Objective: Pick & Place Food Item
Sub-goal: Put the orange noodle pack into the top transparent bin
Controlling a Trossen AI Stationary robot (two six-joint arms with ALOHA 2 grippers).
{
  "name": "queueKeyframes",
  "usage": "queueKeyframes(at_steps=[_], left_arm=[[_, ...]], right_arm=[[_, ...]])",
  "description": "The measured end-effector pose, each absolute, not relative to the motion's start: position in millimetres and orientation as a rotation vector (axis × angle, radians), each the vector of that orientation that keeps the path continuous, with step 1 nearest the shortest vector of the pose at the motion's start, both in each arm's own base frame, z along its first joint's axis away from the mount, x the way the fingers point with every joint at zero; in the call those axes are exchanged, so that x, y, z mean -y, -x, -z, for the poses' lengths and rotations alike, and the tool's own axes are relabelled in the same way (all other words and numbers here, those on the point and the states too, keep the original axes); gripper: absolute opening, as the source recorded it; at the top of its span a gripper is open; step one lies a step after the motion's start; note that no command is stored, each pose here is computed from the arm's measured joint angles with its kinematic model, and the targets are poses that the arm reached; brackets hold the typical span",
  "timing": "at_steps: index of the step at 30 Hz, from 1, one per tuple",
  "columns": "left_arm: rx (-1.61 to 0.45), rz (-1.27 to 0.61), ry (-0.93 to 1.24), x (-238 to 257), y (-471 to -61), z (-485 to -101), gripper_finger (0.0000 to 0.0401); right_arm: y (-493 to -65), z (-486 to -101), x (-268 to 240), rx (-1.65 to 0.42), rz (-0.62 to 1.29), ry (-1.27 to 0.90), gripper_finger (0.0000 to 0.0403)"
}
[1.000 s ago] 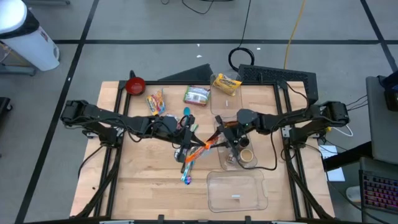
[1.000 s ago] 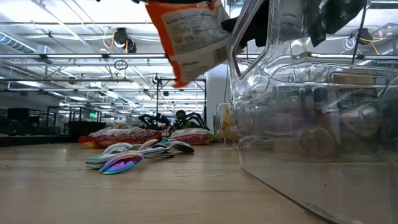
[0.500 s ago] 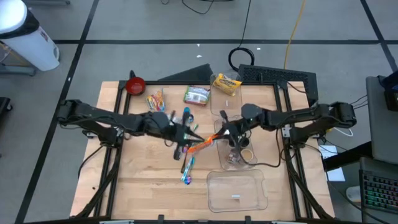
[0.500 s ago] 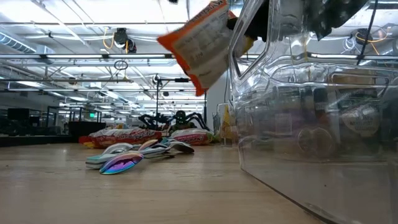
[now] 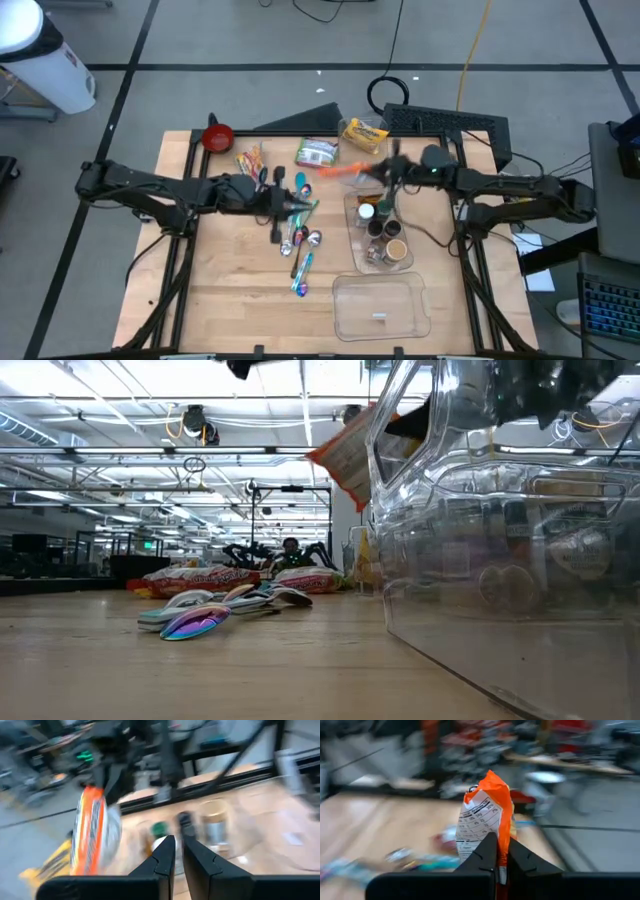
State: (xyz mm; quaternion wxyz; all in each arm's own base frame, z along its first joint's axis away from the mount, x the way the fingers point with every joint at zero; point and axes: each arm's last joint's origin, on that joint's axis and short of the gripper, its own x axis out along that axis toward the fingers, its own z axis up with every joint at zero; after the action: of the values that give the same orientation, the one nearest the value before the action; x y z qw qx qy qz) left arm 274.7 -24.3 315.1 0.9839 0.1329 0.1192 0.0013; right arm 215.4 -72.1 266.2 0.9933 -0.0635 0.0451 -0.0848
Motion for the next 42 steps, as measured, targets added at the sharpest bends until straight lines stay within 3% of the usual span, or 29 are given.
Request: queueKeyframes(at_steps=[9,26,32,42], left_arm=[[-0.24,-0.131,-0.198,4,-276,-313,0.0042],[-0.24,-0.117,-0.171,1,-276,-313,0.0042],[-0.24,-0.117,-0.17,1,-276,-313,0.0042],[-0.24,-0.118,-0.166,1,-276,-313,0.0042]], right_arm=[[-183,-227,126,-0.042,0.493,-0.042,0.0],[-200,-180,163,-0.074,0.506,-0.136,0.0],[-201,-165,169,-0.128,0.617,-0.148,0.0],[-199,-164,172,-0.128,0.648,-0.156,0.0024]])
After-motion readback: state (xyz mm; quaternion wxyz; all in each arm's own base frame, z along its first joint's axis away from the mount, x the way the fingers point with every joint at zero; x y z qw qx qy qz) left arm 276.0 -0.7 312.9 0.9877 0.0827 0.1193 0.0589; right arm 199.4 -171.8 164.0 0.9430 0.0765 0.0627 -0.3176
